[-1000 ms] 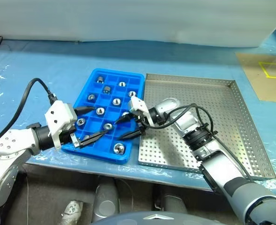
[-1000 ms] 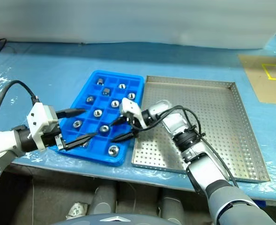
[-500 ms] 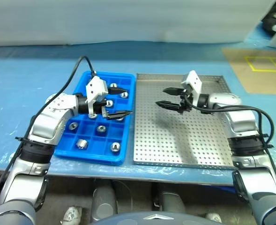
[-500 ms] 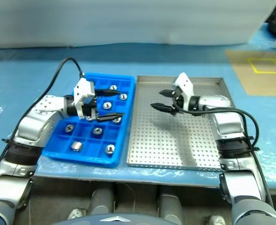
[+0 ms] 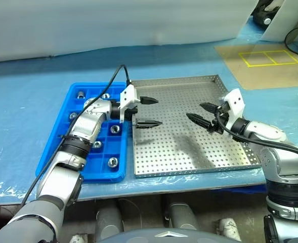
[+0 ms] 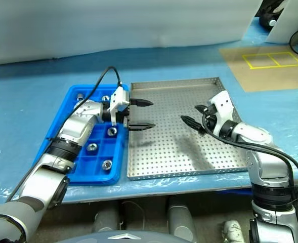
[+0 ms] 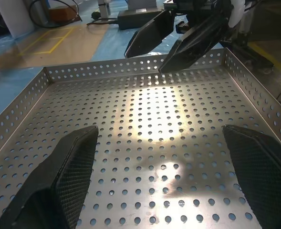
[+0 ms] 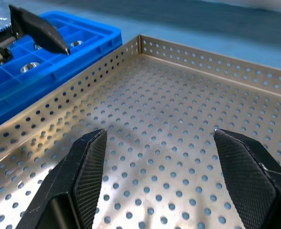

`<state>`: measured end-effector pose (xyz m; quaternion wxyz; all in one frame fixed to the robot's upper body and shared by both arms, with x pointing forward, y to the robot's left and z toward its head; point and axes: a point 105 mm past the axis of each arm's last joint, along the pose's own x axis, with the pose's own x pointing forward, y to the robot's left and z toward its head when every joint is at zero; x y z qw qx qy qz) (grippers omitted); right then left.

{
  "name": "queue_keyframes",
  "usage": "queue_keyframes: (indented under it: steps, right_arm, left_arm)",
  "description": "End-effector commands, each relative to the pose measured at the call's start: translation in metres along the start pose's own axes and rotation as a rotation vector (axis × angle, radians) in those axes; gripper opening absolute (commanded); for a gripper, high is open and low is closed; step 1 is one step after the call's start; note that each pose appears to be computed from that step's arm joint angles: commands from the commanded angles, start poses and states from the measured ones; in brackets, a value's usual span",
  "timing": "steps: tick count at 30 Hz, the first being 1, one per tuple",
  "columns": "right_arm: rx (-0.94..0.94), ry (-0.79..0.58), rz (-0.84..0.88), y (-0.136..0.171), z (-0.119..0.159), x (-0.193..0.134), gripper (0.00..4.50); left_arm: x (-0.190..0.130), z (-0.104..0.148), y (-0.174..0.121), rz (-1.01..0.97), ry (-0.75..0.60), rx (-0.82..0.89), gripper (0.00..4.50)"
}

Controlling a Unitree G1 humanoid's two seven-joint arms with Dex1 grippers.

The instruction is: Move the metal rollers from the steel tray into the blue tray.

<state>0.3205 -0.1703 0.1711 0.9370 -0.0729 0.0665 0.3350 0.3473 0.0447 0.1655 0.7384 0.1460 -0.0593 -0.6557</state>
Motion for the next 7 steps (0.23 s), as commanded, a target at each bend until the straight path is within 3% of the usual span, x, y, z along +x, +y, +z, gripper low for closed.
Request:
queue_keyframes:
  steps: [1, 7]
  right_arm:
    - [-0.031, -0.075, -0.007, -0.006, 0.022, 0.001, 3.65]
    - [-0.050, -0.083, 0.009, -0.008, 0.024, 0.015, 3.65]
  left_arm:
    - [-0.009, 0.007, 0.005, 0.046, -0.013, 0.029, 4.42]
    - [-0.022, 0.004, 0.006, 0.105, 0.003, 0.032, 4.42]
